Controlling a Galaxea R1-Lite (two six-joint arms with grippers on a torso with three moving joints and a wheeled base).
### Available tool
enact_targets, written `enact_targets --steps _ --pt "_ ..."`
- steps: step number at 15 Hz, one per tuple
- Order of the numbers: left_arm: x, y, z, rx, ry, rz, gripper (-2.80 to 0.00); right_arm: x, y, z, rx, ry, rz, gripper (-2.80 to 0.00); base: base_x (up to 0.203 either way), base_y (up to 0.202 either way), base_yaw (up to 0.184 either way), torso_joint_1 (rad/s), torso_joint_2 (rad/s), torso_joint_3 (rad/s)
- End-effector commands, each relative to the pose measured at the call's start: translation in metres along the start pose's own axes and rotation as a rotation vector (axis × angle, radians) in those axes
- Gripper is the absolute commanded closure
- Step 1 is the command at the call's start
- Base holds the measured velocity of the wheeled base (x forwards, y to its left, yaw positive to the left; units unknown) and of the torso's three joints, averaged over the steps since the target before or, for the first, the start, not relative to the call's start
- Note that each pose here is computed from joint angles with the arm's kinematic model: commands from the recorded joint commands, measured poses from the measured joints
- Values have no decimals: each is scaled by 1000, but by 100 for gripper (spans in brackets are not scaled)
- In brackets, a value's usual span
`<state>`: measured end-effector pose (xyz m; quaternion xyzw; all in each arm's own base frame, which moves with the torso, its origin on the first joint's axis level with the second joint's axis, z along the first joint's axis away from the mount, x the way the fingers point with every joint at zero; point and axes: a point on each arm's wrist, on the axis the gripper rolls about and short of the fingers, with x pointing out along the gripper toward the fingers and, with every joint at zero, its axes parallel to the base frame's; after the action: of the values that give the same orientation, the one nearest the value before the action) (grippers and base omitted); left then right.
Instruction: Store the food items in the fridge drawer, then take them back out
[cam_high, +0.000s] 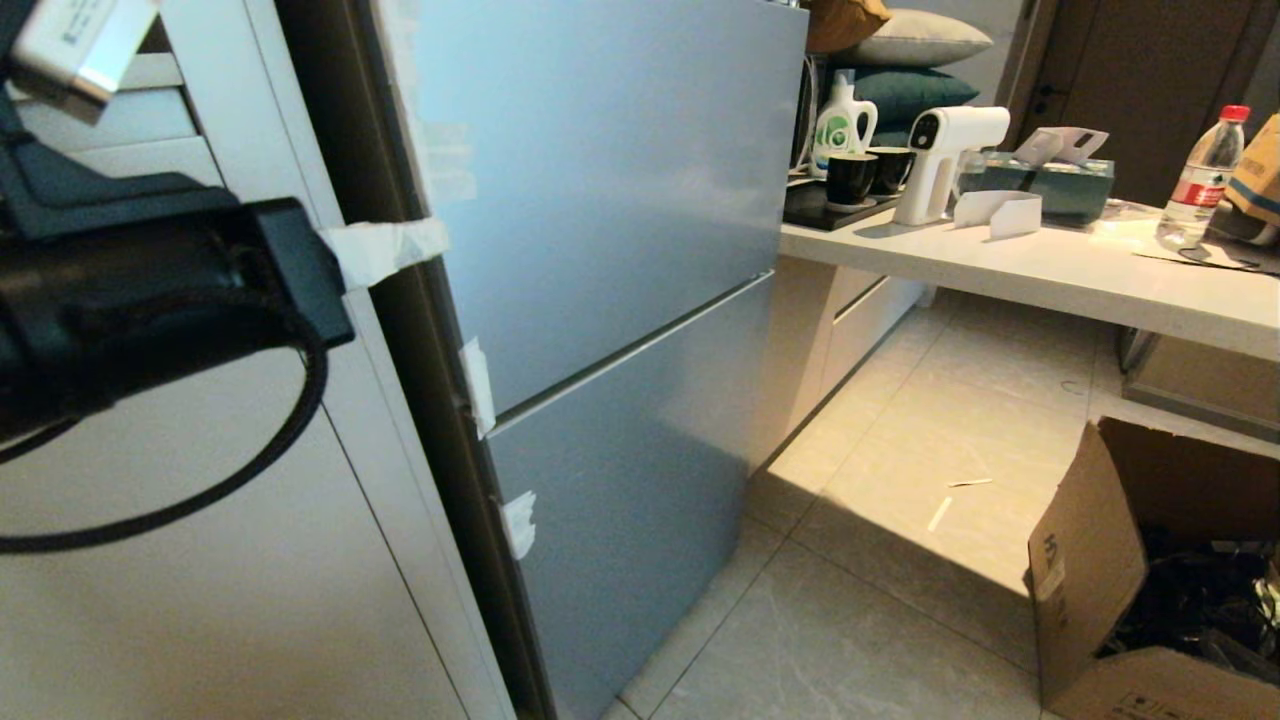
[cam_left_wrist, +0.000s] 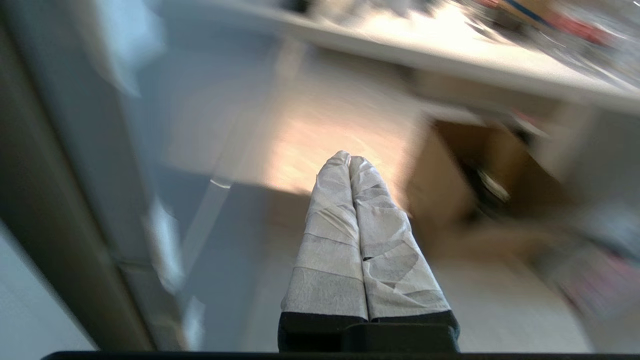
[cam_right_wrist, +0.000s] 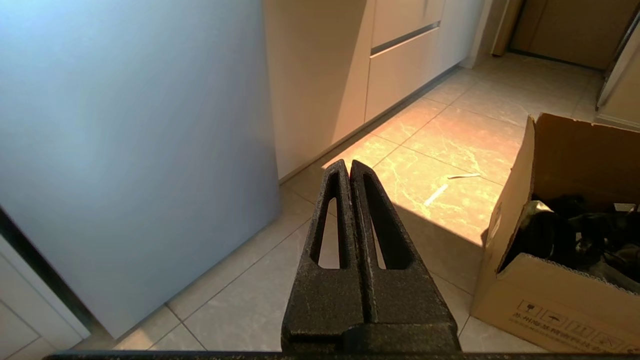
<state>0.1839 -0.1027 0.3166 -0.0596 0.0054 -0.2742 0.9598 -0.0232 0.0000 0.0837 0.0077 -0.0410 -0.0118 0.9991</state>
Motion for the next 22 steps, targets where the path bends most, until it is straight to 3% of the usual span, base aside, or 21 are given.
enact_targets --steps 1,5,10,22 --pt "25 3 1 0 9 61 0 2 0 -9 0 31 -1 0 0 0 0 0 0 0" --pt "39 26 14 5 -28 152 0 2 0 -9 3 31 -2 0 0 0 0 0 0 0" --pt "58 33 27 6 -80 235 0 2 0 -9 3 31 -2 0 0 0 0 0 0 0" --pt "71 40 37 6 -120 300 0 2 0 -9 3 31 -2 0 0 0 0 0 0 0"
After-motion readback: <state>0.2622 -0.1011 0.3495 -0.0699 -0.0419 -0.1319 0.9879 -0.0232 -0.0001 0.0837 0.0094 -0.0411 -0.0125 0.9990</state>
